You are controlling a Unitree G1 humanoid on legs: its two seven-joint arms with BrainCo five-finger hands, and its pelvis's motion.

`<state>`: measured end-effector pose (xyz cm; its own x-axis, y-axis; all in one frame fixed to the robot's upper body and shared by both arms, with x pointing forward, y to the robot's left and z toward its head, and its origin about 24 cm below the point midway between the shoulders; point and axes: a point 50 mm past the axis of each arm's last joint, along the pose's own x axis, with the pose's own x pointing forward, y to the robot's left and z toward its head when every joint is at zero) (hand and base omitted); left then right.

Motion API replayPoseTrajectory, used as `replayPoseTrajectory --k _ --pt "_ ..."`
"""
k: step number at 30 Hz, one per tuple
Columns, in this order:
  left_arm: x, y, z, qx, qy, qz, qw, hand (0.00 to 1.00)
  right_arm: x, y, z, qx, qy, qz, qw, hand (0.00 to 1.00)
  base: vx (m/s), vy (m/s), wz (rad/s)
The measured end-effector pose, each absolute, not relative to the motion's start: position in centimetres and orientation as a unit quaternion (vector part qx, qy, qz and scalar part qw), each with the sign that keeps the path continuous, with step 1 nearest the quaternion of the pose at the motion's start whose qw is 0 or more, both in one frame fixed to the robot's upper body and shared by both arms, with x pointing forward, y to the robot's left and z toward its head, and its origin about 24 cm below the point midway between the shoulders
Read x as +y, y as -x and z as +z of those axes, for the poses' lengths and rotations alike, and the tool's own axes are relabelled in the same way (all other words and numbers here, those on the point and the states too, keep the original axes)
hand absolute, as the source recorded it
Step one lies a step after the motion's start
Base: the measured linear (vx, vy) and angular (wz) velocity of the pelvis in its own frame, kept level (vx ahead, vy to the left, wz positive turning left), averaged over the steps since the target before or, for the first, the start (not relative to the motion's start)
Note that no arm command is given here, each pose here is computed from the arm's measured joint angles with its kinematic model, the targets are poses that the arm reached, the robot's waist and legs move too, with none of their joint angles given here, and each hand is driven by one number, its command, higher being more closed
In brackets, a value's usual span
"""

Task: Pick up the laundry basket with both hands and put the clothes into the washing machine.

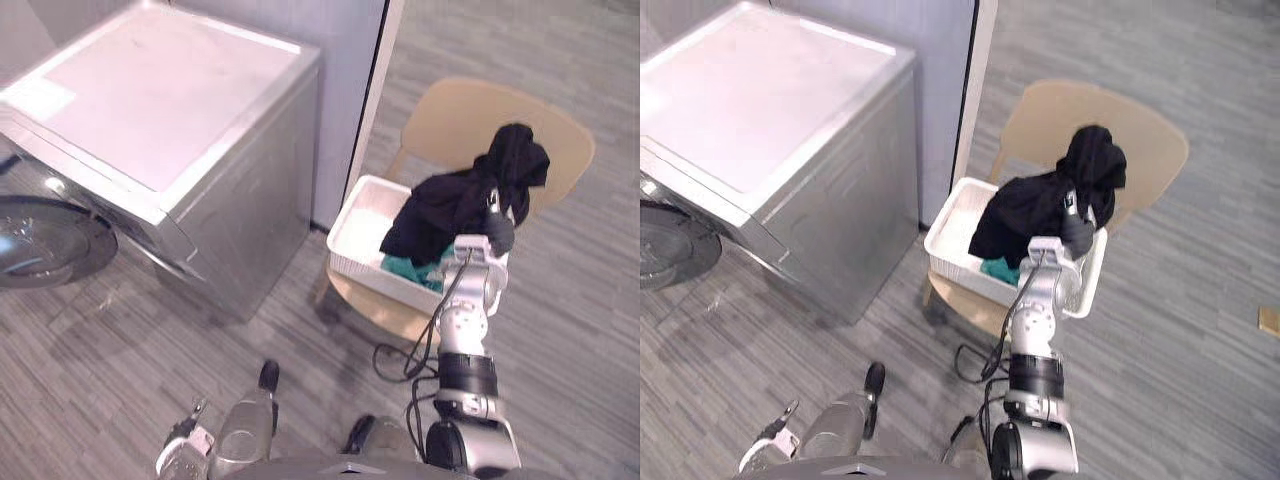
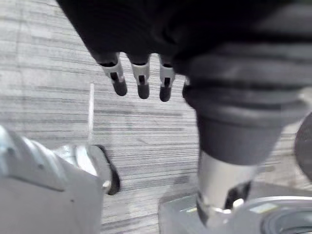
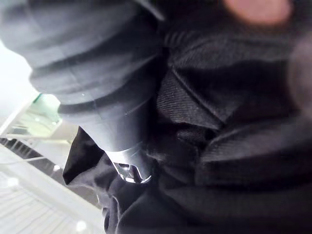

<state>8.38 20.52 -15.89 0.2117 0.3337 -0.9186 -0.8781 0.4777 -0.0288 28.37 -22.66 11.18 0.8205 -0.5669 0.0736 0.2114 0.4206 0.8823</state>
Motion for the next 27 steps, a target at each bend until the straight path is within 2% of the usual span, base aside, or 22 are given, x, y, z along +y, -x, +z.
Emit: replayPoseTrajectory --k 3,6,10,14,18,19,20,23,27 --pt "21.1 -7.9 -15.8 0.451 0.316 0.455 0.700 0.00 -23.7 -26.9 10.2 -0.191 -0.478 -0.259 0.817 1.00 0.07 -0.057 0.29" --pt "23.3 -8.6 -14.4 0.394 0.319 0.489 0.710 0.00 -24.2 -26.4 10.3 -0.204 -0.474 -0.260 0.816 1.00 0.02 -0.018 0.01" --pt "28.2 -12.2 -8.1 0.222 0.274 0.517 0.780 0.00 -24.1 -26.2 10.0 -0.201 -0.467 -0.251 0.824 1.00 0.00 0.008 -0.23" --pt "30.3 -14.7 -1.1 0.062 0.230 0.526 0.817 0.00 -23.9 -25.4 8.5 -0.174 -0.455 -0.245 0.838 1.00 -0.02 0.054 -0.32" --pt "29.7 -17.2 3.1 -0.025 0.214 0.465 0.859 0.00 -23.1 -24.9 7.1 -0.130 -0.448 -0.234 0.853 1.00 -0.03 0.056 -0.31" --pt "28.8 -18.3 4.7 -0.050 0.207 0.424 0.880 0.00 -22.5 -25.0 6.9 -0.120 -0.446 -0.211 0.861 1.00 -0.04 0.025 -0.33" --pt "28.4 -18.7 5.3 -0.060 0.205 0.405 0.889 0.00 -22.2 -25.1 6.9 -0.117 -0.446 -0.203 0.864 1.00 -0.06 0.035 -0.32" --pt "24.3 -21.6 8.4 -0.109 0.207 0.266 0.935 0.00 -20.9 -25.2 7.7 -0.123 -0.444 -0.155 0.874 1.00 -0.04 0.037 -0.28" --pt "19.5 -23.7 10.3 -0.131 0.204 0.120 0.963 0.00 -18.9 -25.5 8.9 -0.130 -0.442 -0.089 0.883 1.00 -0.04 0.042 -0.32"
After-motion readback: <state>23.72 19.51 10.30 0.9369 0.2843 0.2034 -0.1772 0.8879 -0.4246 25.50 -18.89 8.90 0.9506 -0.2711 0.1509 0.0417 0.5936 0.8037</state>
